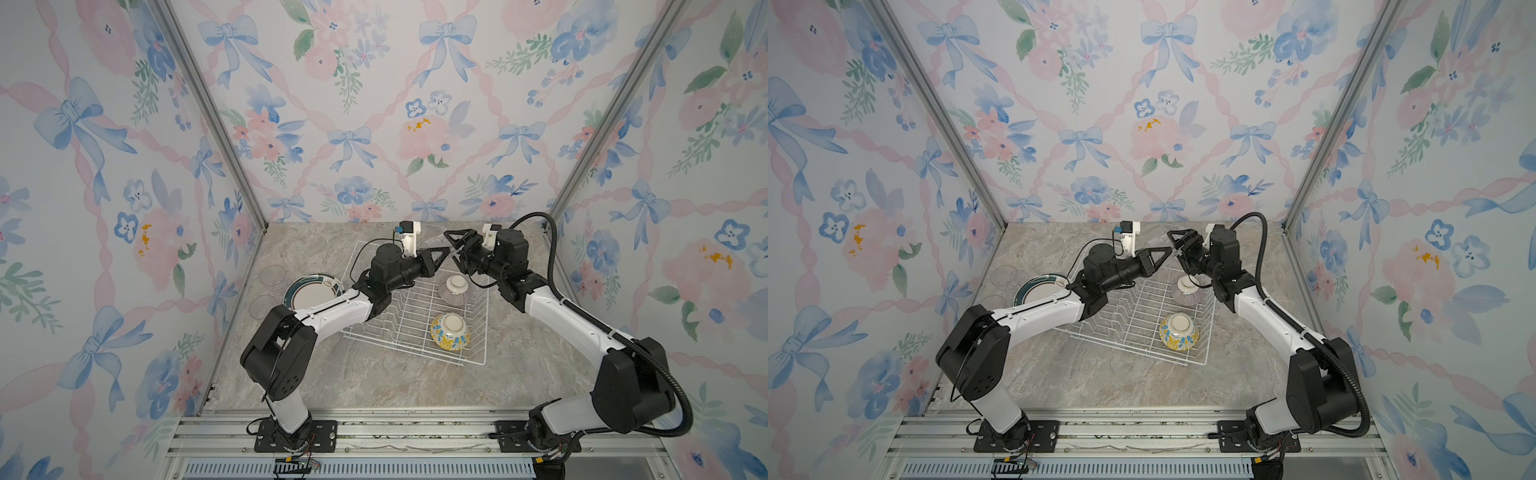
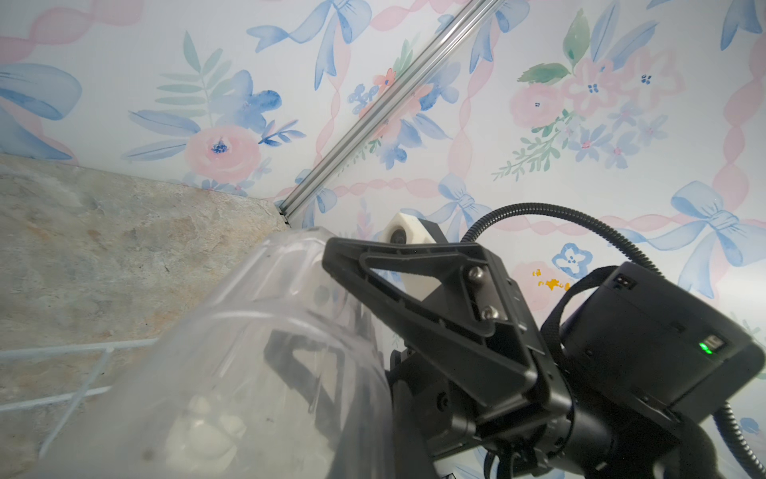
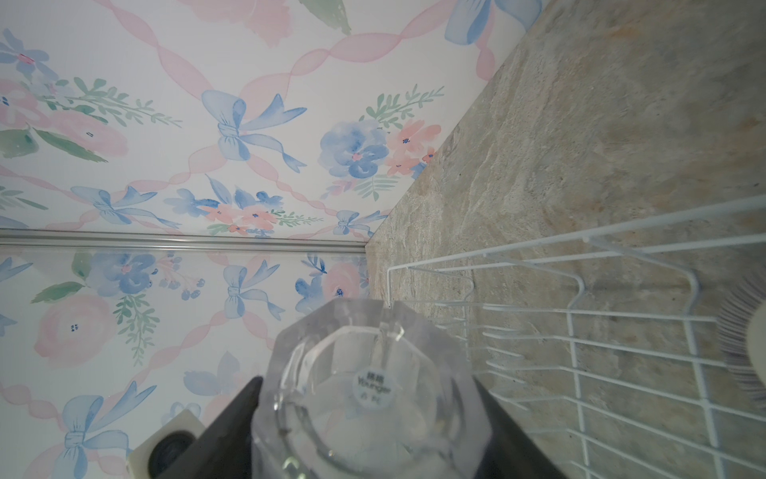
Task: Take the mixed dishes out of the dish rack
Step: 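Carry the clear cup with the left gripper toward the plate stack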
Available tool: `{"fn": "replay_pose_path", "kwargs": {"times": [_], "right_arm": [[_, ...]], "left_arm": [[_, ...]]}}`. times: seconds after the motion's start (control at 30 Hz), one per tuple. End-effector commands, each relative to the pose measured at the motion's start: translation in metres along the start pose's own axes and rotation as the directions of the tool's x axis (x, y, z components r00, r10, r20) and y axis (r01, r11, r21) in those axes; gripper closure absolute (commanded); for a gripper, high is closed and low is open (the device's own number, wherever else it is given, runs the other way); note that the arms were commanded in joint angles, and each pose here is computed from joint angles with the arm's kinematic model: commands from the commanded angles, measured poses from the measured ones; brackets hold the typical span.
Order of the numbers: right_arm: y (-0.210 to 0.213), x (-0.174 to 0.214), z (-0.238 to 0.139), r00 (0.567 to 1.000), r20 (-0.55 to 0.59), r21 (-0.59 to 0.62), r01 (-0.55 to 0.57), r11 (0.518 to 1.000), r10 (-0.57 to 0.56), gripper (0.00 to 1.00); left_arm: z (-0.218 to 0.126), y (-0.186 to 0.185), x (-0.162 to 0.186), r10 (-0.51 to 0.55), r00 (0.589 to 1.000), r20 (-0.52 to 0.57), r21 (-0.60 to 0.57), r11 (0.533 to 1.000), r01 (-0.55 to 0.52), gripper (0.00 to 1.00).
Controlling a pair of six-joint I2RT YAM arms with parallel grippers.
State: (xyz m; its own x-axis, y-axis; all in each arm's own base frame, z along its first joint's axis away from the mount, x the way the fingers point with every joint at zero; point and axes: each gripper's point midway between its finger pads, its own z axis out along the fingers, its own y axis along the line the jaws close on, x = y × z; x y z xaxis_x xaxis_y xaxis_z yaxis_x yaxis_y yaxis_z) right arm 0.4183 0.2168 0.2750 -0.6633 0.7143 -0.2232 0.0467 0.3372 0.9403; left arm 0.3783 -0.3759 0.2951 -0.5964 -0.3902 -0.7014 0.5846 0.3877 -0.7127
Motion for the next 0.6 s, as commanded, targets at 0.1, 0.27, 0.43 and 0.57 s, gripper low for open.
{"fn": "replay_pose_path", "kwargs": {"times": [0.1,0.27,0.43,0.57], "right_arm": [[-0.004,0.016,-0.019,0.985,-0.041,0.069,0.168,0.983,-0.165,0.08],[0.002,0.017,-0.034,0.979,-0.035,0.074,0.205,0.976,-0.203,0.03],[0.003,0.02,-0.06,0.949,-0.044,0.112,0.314,0.943,-0.311,0.03],[0.0,0.022,-0.081,0.917,-0.071,0.167,0.4,0.901,-0.394,0.03]], "left_arm": [[-0.029,0.024,-0.017,0.103,0.993,0.066,-0.191,0.978,-0.088,1.0],[-0.045,0.017,-0.014,0.101,0.994,0.051,-0.231,0.969,-0.087,1.0],[-0.071,0.011,-0.005,0.107,0.993,0.049,-0.264,0.96,-0.091,1.0],[-0.101,0.018,-0.002,0.142,0.989,0.051,-0.345,0.931,-0.116,1.0]]}}
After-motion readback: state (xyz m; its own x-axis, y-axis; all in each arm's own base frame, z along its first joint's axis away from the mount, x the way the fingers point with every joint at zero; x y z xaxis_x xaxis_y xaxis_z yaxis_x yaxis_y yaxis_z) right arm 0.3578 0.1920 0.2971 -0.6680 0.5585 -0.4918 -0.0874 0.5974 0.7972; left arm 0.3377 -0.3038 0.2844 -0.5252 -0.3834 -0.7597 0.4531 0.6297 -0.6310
